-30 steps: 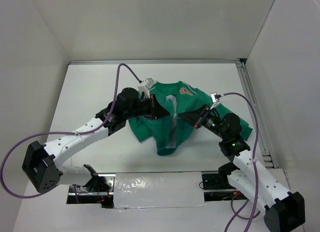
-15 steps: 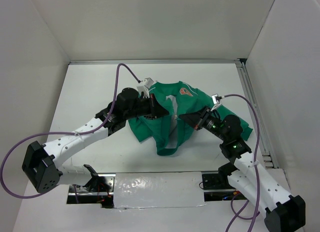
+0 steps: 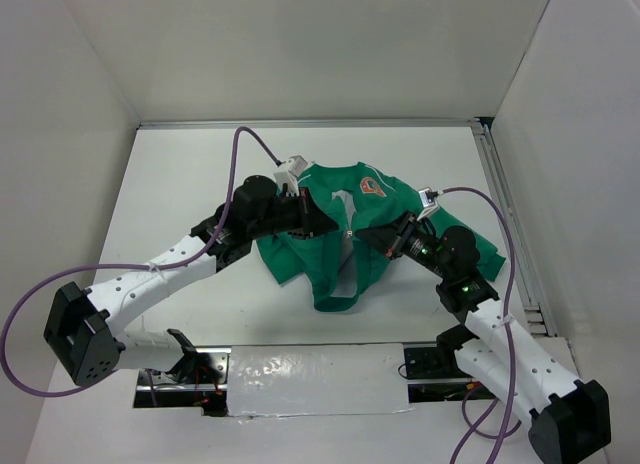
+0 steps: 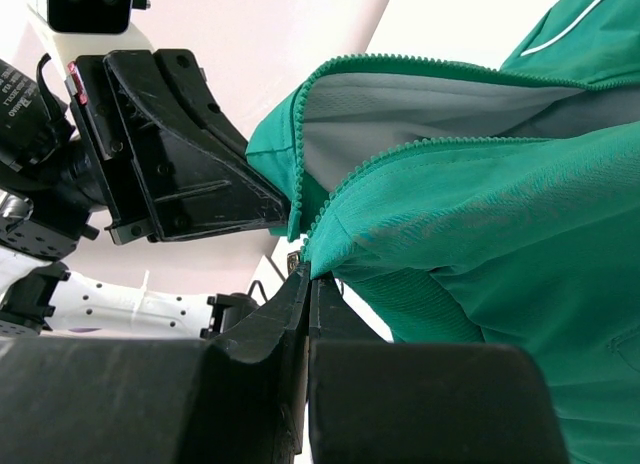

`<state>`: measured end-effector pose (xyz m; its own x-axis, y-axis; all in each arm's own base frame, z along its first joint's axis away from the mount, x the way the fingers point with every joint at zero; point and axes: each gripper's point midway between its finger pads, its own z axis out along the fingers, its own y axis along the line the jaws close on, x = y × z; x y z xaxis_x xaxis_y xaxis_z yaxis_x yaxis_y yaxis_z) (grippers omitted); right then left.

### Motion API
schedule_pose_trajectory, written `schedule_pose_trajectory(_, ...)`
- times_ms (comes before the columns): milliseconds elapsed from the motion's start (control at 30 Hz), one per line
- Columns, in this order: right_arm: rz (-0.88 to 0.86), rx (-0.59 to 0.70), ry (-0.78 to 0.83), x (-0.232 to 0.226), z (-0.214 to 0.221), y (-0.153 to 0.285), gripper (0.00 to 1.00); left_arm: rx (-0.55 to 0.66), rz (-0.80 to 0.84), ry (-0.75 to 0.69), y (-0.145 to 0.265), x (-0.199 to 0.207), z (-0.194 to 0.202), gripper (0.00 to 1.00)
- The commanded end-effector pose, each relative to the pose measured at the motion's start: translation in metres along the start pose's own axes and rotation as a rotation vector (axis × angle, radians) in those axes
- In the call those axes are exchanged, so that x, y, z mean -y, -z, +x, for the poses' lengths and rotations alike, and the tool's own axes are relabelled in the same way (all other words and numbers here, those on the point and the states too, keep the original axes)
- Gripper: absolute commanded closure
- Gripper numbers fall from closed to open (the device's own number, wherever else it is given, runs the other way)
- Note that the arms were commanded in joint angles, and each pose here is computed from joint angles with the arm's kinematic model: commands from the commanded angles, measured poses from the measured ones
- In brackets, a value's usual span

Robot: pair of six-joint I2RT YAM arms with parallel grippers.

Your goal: Zip up the jacket

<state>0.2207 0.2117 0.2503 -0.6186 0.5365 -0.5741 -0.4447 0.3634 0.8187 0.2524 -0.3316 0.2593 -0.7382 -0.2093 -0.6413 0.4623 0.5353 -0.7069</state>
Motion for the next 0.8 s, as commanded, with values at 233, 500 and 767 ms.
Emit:
schedule_pose_trajectory(233, -0.099, 0.040, 0.061, -0.0297, -0.0153, -0.0025, 1.00, 0.033, 0.064, -0.024, 0.0022, 0.0186, -0.0105, 1.00)
schedule_pose_trajectory(500, -0.094, 0.060, 0.058, -0.0282, -0.0186, -0.0036, 1.00, 0.029, 0.086, -0.036, 0.0033, 0.0221, -0.0088, 1.00)
schedule_pose_trajectory(767, -0.091, 0.059, 0.068, -0.0294, -0.0189, -0.0022, 1.00, 0.038, 0.057, -0.028, 0.0024, 0.0161, -0.0092, 1.00)
